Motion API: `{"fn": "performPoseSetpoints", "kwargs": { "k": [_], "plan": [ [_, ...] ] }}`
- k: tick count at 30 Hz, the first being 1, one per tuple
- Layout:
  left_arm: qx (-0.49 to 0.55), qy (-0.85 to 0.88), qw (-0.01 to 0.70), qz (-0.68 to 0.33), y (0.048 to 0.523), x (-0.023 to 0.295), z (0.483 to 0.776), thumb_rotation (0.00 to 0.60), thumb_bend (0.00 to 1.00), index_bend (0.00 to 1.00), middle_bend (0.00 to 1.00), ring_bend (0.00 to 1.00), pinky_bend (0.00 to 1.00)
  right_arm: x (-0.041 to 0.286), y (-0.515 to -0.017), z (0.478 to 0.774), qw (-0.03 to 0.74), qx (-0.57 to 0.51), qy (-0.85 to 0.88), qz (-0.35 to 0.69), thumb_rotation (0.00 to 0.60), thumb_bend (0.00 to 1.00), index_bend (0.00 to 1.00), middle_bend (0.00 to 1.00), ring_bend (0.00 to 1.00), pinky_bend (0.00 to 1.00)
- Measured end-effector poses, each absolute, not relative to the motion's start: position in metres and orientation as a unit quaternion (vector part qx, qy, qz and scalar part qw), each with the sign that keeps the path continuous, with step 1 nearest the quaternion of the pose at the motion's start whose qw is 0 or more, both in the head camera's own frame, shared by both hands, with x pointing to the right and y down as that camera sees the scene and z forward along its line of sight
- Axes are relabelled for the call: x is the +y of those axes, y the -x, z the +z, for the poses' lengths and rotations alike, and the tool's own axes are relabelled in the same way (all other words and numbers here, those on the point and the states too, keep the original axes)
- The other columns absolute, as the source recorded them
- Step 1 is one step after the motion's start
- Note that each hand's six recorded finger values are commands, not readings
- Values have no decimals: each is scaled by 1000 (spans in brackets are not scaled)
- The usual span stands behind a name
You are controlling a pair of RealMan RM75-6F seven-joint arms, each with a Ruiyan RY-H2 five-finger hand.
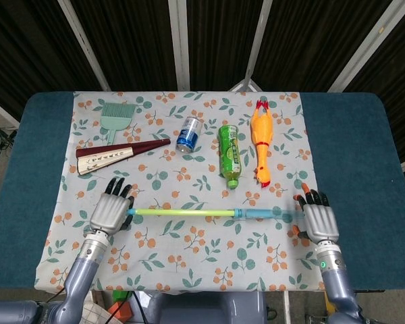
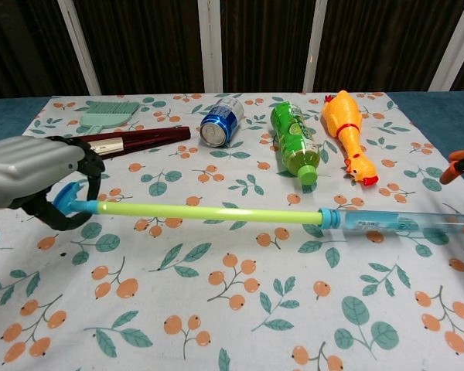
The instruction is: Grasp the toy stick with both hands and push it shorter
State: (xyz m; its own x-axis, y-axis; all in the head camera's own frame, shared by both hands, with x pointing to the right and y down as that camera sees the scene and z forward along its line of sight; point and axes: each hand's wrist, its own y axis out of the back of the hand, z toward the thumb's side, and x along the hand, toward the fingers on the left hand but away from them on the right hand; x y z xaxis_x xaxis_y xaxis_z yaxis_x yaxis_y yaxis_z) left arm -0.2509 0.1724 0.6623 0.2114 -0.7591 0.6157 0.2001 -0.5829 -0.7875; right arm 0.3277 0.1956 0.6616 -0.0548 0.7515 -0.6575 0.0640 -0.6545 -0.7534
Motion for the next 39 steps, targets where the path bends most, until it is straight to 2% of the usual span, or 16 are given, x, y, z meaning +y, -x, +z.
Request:
{"fn": "performPoseSetpoints", "kwargs": {
  "k": [4, 11, 27, 33, 39],
  "plan": [
    [212, 661, 402, -597, 260, 172, 661, 600, 547, 586, 160, 0, 0, 199, -340, 669, 260, -316, 621, 668, 600, 336, 242, 17, 0, 0],
    [213, 657, 403, -600, 271, 168, 658, 600, 549, 586, 160, 0, 0, 196, -351, 674, 258, -318, 609, 679, 600, 336, 362, 77, 0, 0],
    [212, 654, 408, -600, 275, 163, 655, 600, 549, 587, 160, 0, 0, 189, -355, 689, 254, -314, 602, 689, 600, 336, 367, 81, 0, 0],
    [210, 652, 409, -603, 275, 163, 655, 600, 548, 587, 160, 0, 0, 191, -354, 695, 248, -307, 605, 691, 600, 336, 442, 107, 0, 0],
    [209, 649, 410, -605, 277, 163, 656, 600, 549, 587, 159, 0, 0, 193, -357, 700, 244, -305, 603, 696, 600, 336, 464, 114, 0, 0]
  ]
}}
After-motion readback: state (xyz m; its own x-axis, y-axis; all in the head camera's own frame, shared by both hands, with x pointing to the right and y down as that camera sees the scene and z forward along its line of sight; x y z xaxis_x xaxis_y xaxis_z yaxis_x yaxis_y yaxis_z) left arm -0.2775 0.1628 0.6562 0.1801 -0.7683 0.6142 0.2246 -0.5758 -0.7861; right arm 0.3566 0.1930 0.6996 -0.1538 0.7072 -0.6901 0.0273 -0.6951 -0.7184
